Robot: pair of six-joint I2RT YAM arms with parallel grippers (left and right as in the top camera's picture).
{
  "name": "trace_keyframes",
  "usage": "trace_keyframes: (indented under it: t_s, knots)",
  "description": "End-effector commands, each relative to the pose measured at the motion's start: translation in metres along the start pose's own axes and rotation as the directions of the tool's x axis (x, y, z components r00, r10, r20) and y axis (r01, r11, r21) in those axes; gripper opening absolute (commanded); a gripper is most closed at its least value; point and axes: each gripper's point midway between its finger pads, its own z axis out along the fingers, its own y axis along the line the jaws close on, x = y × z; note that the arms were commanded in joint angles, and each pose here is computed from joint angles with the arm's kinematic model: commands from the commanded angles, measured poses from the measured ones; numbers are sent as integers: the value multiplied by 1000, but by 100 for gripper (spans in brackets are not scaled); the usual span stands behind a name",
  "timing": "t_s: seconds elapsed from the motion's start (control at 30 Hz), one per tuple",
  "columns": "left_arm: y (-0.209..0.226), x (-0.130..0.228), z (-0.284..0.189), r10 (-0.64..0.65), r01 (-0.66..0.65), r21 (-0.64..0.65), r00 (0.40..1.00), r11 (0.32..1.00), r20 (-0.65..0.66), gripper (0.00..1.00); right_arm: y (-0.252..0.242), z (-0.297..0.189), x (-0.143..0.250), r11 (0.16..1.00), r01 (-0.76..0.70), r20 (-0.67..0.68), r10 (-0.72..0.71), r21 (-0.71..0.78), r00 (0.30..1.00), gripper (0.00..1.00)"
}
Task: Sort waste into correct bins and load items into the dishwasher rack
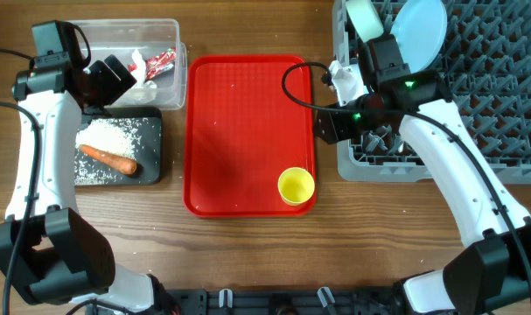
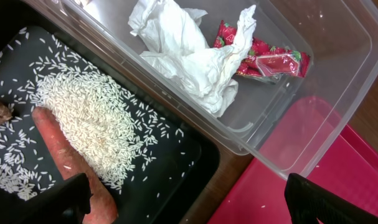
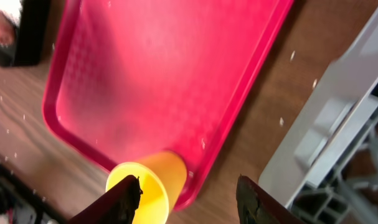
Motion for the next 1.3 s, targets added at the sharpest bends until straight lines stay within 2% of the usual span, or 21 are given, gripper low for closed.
trace_keyframes:
  t_s: [0.0,0.03,0.13,0.2,0.27,0.33,0.4,0.47,0.5,0.57,0.6,0.67,0.73,0.8,0.87,0.9,0.93,1.07,1.17,1.27]
  knots:
    - [0,1,3,-10,10,4,1000,1000,-9,100,5,-5,-12,1000,8,60,-7,-18,998,55]
    - [0,1,3,-10,10,4,1000,1000,-9,100,5,-6,-17,1000,13,77,-12,-18,997,59]
    - [-18,11,1,-15,22,104,998,994,-67,100,6,-14,-24,1000,22,105,-20,-14,994,62]
    - [-32,30,-3,9,21,191,987,981,-158,100,1,-18,-27,1000,12,119,-11,-7,993,64]
    - [-75,61,-16,187,-79,405,954,911,-234,100,-16,-26,-32,1000,-22,154,20,10,988,66]
    - [-107,109,-24,366,-214,461,891,861,-269,97,-40,-36,-37,996,-78,193,71,32,979,67]
    - [-143,170,-38,572,-373,537,775,756,-267,98,-70,-48,-39,985,-166,233,150,51,961,68]
    - [-174,228,-54,756,-521,617,625,589,-194,99,-95,-59,-36,972,-227,259,204,62,944,68]
    - [-183,260,-56,836,-616,611,527,498,-150,97,-102,-62,-34,967,-246,263,220,67,939,68]
    - [-182,298,-47,897,-716,551,410,428,-164,96,-107,-64,-31,963,-260,262,234,71,936,68]
    - [-179,319,-43,920,-731,561,343,387,-188,94,-107,-64,-31,963,-261,260,235,71,937,68]
    - [-159,349,-30,927,-750,551,240,366,-288,84,-107,-64,-30,963,-262,259,236,71,937,68]
    - [-146,355,-21,914,-771,518,205,371,-349,79,-106,-63,-30,962,-262,258,236,71,937,68]
    - [-141,354,-14,908,-782,499,199,374,-369,75,-106,-63,-30,962,-263,258,237,70,937,68]
    - [-148,353,-10,915,-783,502,209,368,-344,45,-106,-63,-28,962,-265,252,240,70,938,68]
    - [-150,354,-9,917,-783,503,212,366,-339,38,-106,-63,-28,962,-265,251,241,70,938,68]
    - [-151,354,-7,918,-782,504,214,367,-335,34,-106,-63,-28,962,-266,251,241,70,938,68]
    - [-148,362,7,908,-782,498,201,375,-368,33,-106,-63,-28,962,-266,249,241,70,938,68]
    - [-149,362,9,909,-782,498,204,374,-363,4,-109,-63,-27,959,-269,249,240,86,938,67]
    - [-154,359,8,912,-780,500,214,375,-351,4,-109,-63,-27,959,-269,249,241,85,938,68]
